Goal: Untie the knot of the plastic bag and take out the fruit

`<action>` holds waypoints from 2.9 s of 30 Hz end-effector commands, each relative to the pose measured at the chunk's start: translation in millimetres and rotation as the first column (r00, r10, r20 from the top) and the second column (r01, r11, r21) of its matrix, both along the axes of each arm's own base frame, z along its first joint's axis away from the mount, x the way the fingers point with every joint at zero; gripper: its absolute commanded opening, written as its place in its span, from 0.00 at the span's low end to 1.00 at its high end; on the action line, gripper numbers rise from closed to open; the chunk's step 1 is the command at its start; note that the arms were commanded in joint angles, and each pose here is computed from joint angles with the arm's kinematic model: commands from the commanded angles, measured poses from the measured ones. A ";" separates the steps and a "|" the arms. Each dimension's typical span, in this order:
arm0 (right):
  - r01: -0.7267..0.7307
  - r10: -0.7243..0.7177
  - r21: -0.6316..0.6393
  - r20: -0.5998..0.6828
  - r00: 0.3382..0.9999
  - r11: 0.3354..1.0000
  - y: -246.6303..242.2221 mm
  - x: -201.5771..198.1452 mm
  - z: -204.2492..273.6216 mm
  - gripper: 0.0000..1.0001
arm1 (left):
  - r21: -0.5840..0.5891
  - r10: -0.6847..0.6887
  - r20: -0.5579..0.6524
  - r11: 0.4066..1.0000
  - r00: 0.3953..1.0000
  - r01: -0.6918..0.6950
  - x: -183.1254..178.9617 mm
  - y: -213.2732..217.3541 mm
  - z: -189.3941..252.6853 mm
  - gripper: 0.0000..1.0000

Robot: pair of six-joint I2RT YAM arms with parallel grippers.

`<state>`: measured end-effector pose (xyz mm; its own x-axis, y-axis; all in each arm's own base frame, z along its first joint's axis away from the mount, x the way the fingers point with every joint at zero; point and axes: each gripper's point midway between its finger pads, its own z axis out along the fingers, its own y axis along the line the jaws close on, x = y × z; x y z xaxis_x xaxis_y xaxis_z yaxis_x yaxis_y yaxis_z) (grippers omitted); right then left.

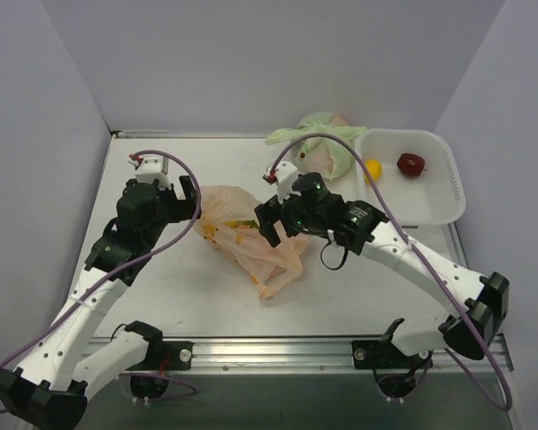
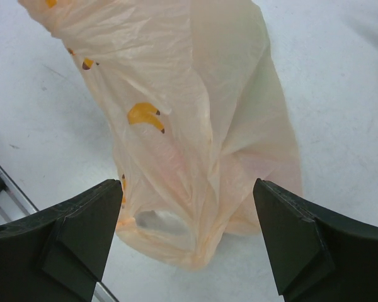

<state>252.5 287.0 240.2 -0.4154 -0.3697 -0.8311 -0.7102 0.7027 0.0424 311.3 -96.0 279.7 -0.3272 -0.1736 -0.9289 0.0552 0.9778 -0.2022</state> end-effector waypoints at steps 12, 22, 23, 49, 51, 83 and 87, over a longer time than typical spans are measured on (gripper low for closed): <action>-0.088 0.090 0.041 -0.056 0.994 0.995 75.4 74.6 -35.6 0.69 | -0.062 -0.328 -0.013 0.943 0.945 0.326 -59.2 -80.0 -14.6 0.97; -0.008 0.025 0.136 -0.123 0.992 0.991 56.2 90.8 -35.7 0.00 | 0.138 -0.467 0.121 0.882 0.876 0.451 -54.5 -160.9 -32.1 0.97; -0.013 0.030 0.139 -0.121 0.992 0.990 55.7 89.1 -34.1 0.00 | 0.139 -0.464 0.136 0.884 0.875 0.447 -51.2 -164.8 -34.6 0.97; 0.372 -0.325 0.235 -0.216 0.921 0.898 6.1 208.2 -47.8 0.01 | -0.041 -0.220 -0.451 0.973 0.865 0.226 -100.6 -137.1 -243.3 0.67; 0.405 -0.364 0.230 -0.203 0.909 0.885 2.9 223.7 -48.0 0.01 | -0.078 -0.239 -0.485 0.970 0.841 0.230 -112.6 -139.1 -250.5 0.67; 0.364 -0.297 0.201 -0.299 0.907 0.910 -9.7 60.8 -40.3 0.82 | -0.164 -0.309 -0.204 0.946 0.929 0.279 -89.2 -153.0 -99.8 0.97; 0.370 -0.297 0.157 -0.357 0.886 0.916 -1.3 48.4 -67.7 0.80 | -0.151 -0.286 -0.226 0.955 0.931 0.256 -89.2 -149.1 -112.8 0.97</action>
<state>304.0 280.8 181.3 -0.7164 -0.0171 -0.6974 -0.3939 0.8350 0.3842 219.6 -250.5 168.0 -0.6029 -0.1583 -0.7819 0.2629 0.8859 -0.3821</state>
